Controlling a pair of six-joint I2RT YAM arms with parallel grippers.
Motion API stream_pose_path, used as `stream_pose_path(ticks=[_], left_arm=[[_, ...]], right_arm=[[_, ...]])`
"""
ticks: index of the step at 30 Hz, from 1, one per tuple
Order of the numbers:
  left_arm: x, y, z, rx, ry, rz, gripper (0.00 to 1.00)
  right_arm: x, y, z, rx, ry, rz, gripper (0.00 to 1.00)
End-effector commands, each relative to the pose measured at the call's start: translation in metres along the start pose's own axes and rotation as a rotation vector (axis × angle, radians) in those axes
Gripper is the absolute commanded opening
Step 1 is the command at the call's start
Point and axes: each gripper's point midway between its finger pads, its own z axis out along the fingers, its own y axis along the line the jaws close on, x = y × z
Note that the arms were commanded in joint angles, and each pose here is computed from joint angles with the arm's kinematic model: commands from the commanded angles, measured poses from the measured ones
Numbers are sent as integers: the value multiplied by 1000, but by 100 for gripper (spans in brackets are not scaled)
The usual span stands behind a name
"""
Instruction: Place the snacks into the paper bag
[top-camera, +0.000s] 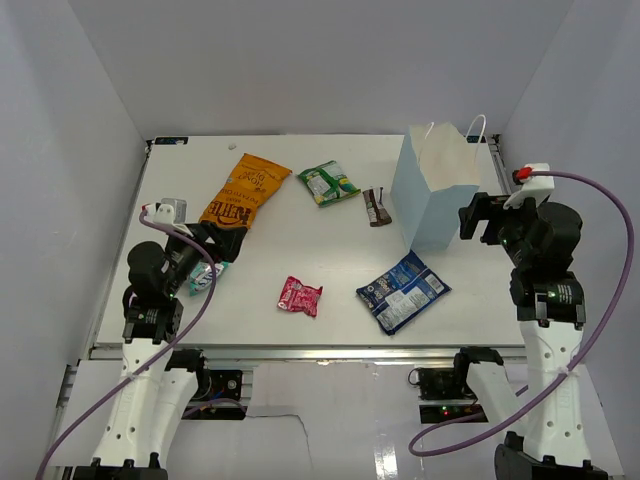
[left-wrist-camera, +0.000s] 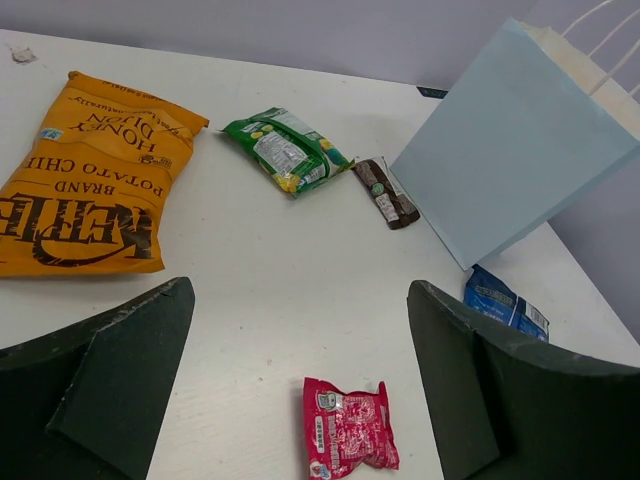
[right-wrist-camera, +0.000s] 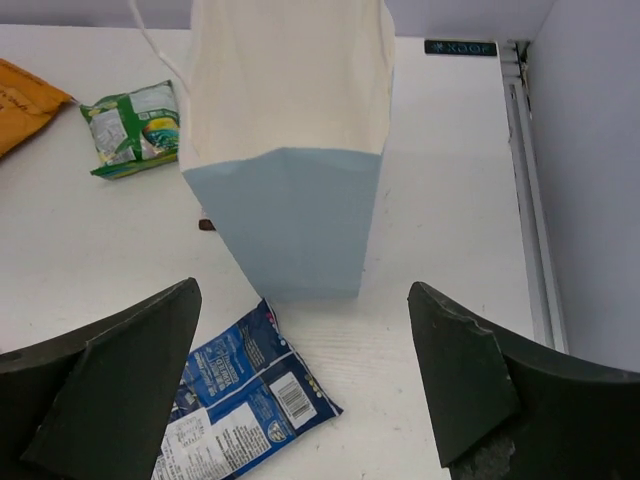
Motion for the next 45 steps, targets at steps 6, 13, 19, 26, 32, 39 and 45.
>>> stream_pose_path(ticks=[6, 13, 19, 26, 32, 39, 45], left_arm=[[-5, -8, 3, 43, 4, 7, 98], [1, -1, 8, 22, 32, 3, 98], [9, 6, 14, 1, 72, -6, 98], [11, 11, 16, -17, 85, -6, 98], [10, 8, 15, 4, 86, -10, 98], [9, 6, 14, 15, 82, -9, 98], [9, 3, 14, 28, 82, -12, 98]], right_arm=[[-61, 103, -32, -684, -198, -408, 90], [-59, 179, 9, -826, -39, -622, 90], [-21, 231, 88, -640, 125, -698, 90], [29, 229, 201, -273, 285, -599, 90], [90, 205, 247, -14, 364, -546, 90], [142, 179, 287, 72, 444, -489, 99], [175, 152, 306, 107, 519, -471, 100]])
